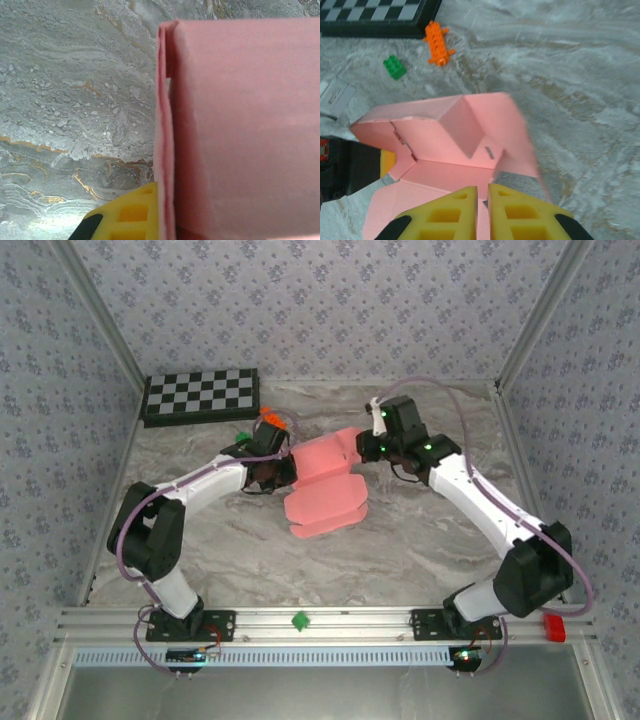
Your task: Fold the paper box
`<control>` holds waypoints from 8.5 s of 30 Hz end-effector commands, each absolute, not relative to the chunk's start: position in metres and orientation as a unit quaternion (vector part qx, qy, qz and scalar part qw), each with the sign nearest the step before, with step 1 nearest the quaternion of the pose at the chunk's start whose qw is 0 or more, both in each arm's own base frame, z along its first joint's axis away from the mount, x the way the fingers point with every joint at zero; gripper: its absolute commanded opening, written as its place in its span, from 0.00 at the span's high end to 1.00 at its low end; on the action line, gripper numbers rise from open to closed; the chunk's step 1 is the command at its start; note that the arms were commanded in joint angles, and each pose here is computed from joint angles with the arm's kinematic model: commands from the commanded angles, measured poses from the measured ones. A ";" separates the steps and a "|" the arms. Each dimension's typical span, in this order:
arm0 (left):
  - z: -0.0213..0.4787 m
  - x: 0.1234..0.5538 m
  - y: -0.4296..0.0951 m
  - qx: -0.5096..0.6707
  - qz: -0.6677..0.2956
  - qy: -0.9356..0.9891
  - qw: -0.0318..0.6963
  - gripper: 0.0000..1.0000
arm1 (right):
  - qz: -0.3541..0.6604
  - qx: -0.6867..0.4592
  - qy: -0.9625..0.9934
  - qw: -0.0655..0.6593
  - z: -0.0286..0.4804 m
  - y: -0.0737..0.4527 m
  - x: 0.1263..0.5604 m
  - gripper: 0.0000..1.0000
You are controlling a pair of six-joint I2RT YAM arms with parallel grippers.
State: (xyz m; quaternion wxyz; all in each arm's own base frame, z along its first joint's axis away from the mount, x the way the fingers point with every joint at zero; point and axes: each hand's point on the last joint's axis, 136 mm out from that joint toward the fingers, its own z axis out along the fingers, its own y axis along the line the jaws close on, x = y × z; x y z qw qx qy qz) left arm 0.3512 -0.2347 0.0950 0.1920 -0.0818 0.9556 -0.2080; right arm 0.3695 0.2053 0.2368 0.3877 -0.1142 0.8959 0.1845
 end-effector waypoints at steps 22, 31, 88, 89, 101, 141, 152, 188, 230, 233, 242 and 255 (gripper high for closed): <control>0.145 0.360 -0.234 -0.024 -0.241 0.936 0.257 1.00 | 0.236 -0.225 0.851 0.411 0.211 0.168 0.394 0.67; 0.147 0.359 -0.239 -0.019 -0.252 0.933 0.257 1.00 | 0.259 -0.256 0.841 0.401 0.201 0.181 0.391 0.65; 0.133 0.360 -0.240 -0.027 -0.245 0.940 0.235 1.00 | 0.330 -0.353 0.799 0.358 0.201 0.246 0.376 0.64; 0.134 0.361 -0.240 -0.027 -0.246 0.940 0.236 1.00 | 0.323 -0.353 0.801 0.360 0.200 0.247 0.378 0.64; 0.136 0.361 -0.241 -0.024 -0.248 0.939 0.236 1.00 | 0.267 -0.350 0.824 0.356 0.176 0.249 0.387 0.56; 0.130 0.363 -0.241 -0.028 -0.245 0.942 0.229 1.00 | 0.144 -0.326 0.851 0.387 0.151 0.254 0.408 0.69; 0.127 0.364 -0.240 -0.033 -0.242 0.943 0.226 1.00 | 0.089 -0.311 0.861 0.393 0.146 0.248 0.414 0.74; 0.118 0.367 -0.238 -0.043 -0.236 0.946 0.217 1.00 | -0.180 -0.194 0.882 0.391 0.133 0.213 0.418 0.75; 0.113 0.367 -0.232 -0.058 -0.225 0.949 0.214 1.00 | -0.196 -0.166 0.894 0.368 0.123 0.216 0.417 0.82; 0.113 0.367 -0.232 -0.058 -0.225 0.949 0.213 1.00 | -0.214 -0.161 0.892 0.364 0.122 0.211 0.417 0.83; 0.110 0.367 -0.232 -0.061 -0.222 0.950 0.210 1.00 | -0.235 -0.156 0.888 0.363 0.122 0.209 0.415 0.84; 0.102 0.369 -0.231 -0.079 -0.218 0.951 0.203 1.00 | -0.142 -0.197 0.891 0.385 0.132 0.246 0.409 0.77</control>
